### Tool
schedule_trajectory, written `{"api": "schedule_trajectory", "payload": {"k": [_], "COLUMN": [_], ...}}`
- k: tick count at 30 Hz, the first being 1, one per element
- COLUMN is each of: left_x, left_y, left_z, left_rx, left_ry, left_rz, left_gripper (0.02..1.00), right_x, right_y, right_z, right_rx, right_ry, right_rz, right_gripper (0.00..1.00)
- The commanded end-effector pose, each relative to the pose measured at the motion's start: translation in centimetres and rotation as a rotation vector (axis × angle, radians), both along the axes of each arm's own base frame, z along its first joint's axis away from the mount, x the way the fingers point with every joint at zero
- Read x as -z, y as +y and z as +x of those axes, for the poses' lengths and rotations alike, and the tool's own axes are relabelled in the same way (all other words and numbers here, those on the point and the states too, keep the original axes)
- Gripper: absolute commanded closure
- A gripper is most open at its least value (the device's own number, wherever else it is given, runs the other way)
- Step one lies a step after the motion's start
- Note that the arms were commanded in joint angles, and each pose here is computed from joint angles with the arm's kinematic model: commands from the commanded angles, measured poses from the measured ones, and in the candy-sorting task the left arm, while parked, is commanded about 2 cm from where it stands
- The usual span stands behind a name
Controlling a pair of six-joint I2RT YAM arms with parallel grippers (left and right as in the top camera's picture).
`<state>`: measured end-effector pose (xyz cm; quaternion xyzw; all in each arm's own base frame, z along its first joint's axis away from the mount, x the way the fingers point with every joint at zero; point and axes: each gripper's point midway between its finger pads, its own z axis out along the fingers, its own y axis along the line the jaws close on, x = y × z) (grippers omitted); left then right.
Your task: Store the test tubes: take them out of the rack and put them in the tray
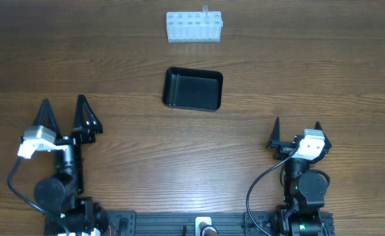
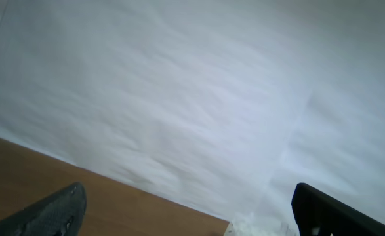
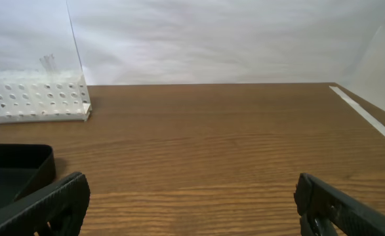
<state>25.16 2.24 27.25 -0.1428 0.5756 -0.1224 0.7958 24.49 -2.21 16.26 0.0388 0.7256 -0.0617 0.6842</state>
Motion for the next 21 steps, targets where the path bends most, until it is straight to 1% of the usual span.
{"api": "schedule_trajectory", "payload": {"k": [1, 5, 13, 17, 21], "left_x": [1.3, 1.9, 5.6, 6.6, 7.3], "left_y": [-0.4, -0.3, -0.4, -0.4, -0.6], "left_z": [-0.8, -0.8, -0.7, -0.7, -0.7], "left_rx": [0.020, 0.019, 0.020, 0.014, 0.008], "left_ry": [-0.034, -0.012, 0.134, 0.177, 0.211], "left_rz": [0.004, 0.002, -0.005, 0.021, 0.096], "left_gripper": [0.020, 0.020, 0.020, 0.023, 0.023], "right_x": [0.2, 0.2, 0.2, 0.2, 0.2], "right_y": [-0.1, -0.1, -0.1, -0.1, -0.1], "right_z": [0.0, 0.0, 0.0, 0.0, 0.0], "right_rx": [0.003, 0.003, 0.003, 0.003, 0.003], "right_ry": [0.000, 0.000, 0.000, 0.000, 0.000], "right_rz": [0.003, 0.003, 0.003, 0.003, 0.003], "right_gripper": [0.009, 0.009, 0.007, 0.009, 0.007]}}
